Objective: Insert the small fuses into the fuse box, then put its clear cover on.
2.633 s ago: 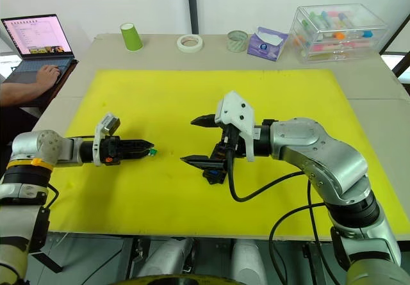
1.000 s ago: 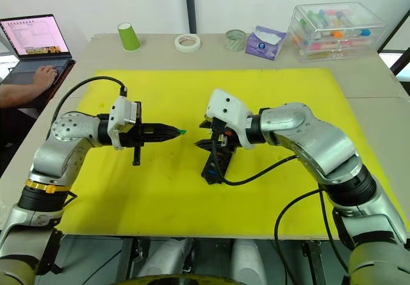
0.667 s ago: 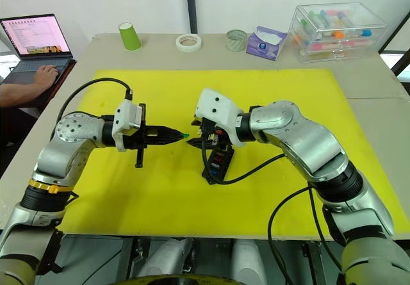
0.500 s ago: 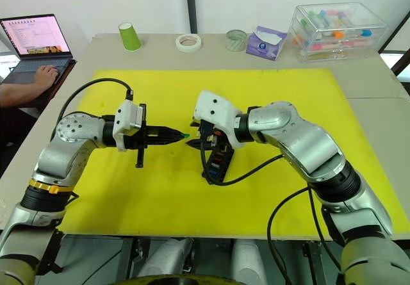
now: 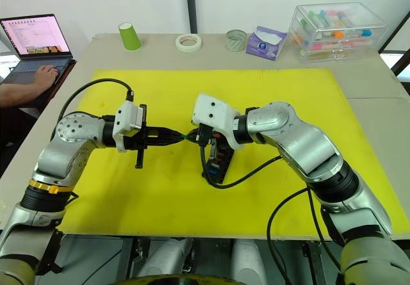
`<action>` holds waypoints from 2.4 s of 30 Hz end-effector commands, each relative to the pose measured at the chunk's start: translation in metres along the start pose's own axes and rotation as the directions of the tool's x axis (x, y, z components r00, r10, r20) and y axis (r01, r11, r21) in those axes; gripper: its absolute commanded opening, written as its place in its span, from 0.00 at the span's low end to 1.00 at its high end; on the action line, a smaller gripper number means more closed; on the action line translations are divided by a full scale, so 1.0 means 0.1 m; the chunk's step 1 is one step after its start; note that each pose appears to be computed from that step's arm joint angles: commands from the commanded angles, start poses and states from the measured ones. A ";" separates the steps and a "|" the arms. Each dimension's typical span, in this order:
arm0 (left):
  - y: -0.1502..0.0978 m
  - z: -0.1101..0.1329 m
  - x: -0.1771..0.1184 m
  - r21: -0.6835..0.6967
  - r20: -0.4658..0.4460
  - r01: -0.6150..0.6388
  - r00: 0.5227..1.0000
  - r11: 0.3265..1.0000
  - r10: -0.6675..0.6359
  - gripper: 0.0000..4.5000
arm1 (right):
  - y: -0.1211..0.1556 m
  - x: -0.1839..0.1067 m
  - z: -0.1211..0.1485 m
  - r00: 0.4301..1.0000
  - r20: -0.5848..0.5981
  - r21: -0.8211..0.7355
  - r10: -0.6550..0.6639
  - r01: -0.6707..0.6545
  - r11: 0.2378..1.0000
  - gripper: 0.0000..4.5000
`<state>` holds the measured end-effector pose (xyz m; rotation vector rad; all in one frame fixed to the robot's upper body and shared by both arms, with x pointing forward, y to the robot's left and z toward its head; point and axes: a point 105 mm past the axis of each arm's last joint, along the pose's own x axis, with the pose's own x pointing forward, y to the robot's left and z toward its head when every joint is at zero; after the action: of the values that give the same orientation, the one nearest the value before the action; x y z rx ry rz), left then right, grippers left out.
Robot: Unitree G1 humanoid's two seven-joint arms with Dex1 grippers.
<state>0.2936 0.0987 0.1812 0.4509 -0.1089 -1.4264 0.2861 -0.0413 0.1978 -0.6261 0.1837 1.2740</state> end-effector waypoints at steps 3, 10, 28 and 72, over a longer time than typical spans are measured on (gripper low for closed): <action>-0.03 0.10 -0.03 0.014 0.030 -0.002 1.000 1.000 0.001 0.30 | -0.02 -0.09 0.13 1.000 0.030 -0.038 -0.008 0.010 0.999 0.00; -0.06 0.02 -0.04 -0.004 0.026 -0.019 0.999 1.000 0.019 0.86 | -0.13 -0.38 -0.10 0.988 -0.113 0.063 -0.109 0.117 0.991 0.00; -0.17 -0.09 0.52 -0.073 0.088 0.026 0.996 0.997 -0.019 0.99 | -0.07 -0.60 -0.38 0.927 -0.320 0.121 -0.195 0.244 0.962 0.00; -0.14 -0.08 0.56 -0.102 0.067 0.022 0.998 0.995 -0.015 0.99 | -0.15 -0.41 -0.62 0.921 -0.339 0.148 -0.194 0.256 0.955 0.00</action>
<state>0.2930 0.0459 0.1477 0.2970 -0.0482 -1.4551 0.2982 -0.1104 0.1622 -0.6605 0.5248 0.9313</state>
